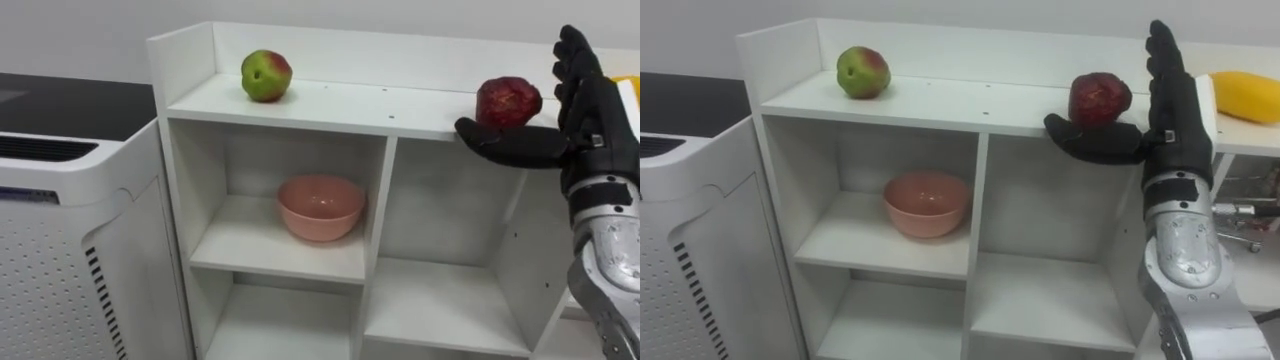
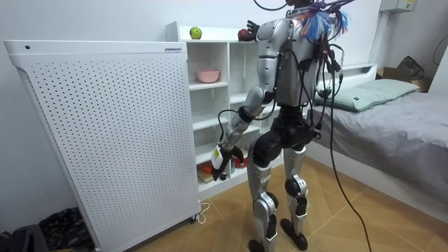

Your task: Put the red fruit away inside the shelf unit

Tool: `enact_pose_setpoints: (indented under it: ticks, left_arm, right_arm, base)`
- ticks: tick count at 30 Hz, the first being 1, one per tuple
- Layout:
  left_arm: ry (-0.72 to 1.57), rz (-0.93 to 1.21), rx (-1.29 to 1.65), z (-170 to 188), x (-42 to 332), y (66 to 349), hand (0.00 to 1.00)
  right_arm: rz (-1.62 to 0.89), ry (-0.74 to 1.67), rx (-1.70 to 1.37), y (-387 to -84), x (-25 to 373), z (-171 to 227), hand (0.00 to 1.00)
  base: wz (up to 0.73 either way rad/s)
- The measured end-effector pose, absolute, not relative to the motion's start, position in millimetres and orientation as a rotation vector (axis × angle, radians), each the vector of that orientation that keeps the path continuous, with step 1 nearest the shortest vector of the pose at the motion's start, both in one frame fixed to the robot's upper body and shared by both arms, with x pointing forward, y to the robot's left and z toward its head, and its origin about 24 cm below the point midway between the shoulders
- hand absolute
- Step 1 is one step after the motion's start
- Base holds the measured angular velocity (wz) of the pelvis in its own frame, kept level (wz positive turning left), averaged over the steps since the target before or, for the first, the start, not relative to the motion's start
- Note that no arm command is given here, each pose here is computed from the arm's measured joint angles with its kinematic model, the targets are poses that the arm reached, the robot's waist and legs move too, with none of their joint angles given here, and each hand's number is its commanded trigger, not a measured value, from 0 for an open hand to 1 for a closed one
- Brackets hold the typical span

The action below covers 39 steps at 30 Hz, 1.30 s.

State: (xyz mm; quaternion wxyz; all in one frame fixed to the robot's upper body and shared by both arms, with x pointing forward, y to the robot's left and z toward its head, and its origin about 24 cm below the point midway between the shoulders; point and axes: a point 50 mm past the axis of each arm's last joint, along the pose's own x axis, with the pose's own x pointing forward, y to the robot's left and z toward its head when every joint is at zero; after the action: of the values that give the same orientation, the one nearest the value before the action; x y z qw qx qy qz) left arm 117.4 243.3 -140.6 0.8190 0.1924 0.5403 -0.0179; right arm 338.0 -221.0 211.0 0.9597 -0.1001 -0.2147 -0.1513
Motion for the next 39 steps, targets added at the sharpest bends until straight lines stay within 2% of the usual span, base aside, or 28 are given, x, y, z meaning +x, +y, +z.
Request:
enact_pose_setpoints:
  ticks: [3, 4, 5, 6, 22, 39]
  left_arm:
    - [1.16, -0.048, 0.405, -141, 117, 243, 0.0]
    - [1.159, -0.049, 0.404, -140, 118, 243, 0.0]
    - [1.158, -0.05, 0.404, -140, 118, 243, 0.0]
    - [1.151, -0.049, 0.404, -139, 119, 243, 0.0]
    - [1.127, -0.057, 0.398, -135, 133, 241, 0.0]
    - [1.132, -0.054, 0.374, -138, 130, 241, 0.0]
  right_arm:
    - [-0.298, -0.428, -0.213, -221, 339, 210, 0.0]
    - [-0.304, -0.419, -0.223, -222, 340, 208, 0.18]
    - [-0.305, -0.417, -0.228, -222, 340, 207, 0.76]
    - [-0.302, -0.416, -0.231, -222, 340, 207, 1.0]
    - [-0.282, -0.417, -0.241, -222, 343, 210, 1.0]
    - [-0.213, -0.453, -0.206, -213, 338, 218, 1.0]
  base:
    - [0.0]
    - [0.0]
    - [0.0]
    - [0.0]
    - [0.0]
    - [-0.01]
